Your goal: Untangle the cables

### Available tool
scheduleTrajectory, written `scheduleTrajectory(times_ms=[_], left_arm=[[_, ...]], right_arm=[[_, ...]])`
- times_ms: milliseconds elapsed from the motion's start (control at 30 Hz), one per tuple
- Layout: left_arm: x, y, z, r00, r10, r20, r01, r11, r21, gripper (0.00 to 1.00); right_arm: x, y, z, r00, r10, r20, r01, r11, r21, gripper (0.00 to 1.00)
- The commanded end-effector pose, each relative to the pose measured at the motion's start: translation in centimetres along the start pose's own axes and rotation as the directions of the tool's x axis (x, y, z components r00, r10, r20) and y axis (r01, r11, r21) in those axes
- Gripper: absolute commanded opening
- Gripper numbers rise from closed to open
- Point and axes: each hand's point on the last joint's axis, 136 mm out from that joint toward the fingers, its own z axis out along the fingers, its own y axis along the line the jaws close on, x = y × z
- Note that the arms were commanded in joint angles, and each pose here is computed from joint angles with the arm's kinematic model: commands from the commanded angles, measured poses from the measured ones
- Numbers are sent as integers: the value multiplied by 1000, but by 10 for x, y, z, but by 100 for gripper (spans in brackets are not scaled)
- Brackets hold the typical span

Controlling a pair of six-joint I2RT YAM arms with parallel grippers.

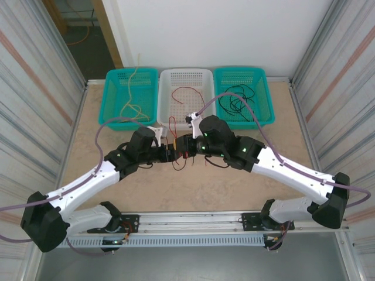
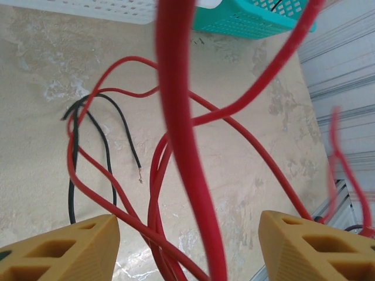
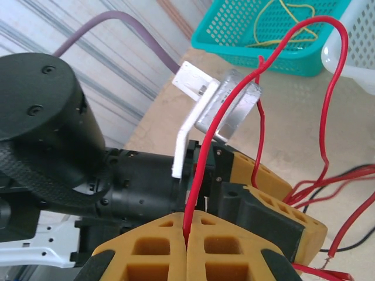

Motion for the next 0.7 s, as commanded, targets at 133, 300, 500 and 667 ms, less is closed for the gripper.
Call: scheduleTrajectory(times_ms=[133, 300, 500, 667], left_arm=[[10, 9, 6, 999, -26, -31, 25, 999, -25, 44], [24, 22, 18, 994, -59, -88, 53, 996, -70, 42], [34, 32, 21, 990, -82, -111, 72, 993, -95, 37], [40, 37, 17, 989, -96, -113, 85, 991, -105, 31]], right_arm=[[-50, 55, -56, 983, -52, 174, 82, 983, -165, 0], [-68, 71, -86, 967, -63, 247, 115, 972, -204, 0], [-83, 78, -119, 943, -70, 326, 145, 966, -214, 0], [-89, 77, -135, 931, -68, 360, 154, 964, -217, 0]])
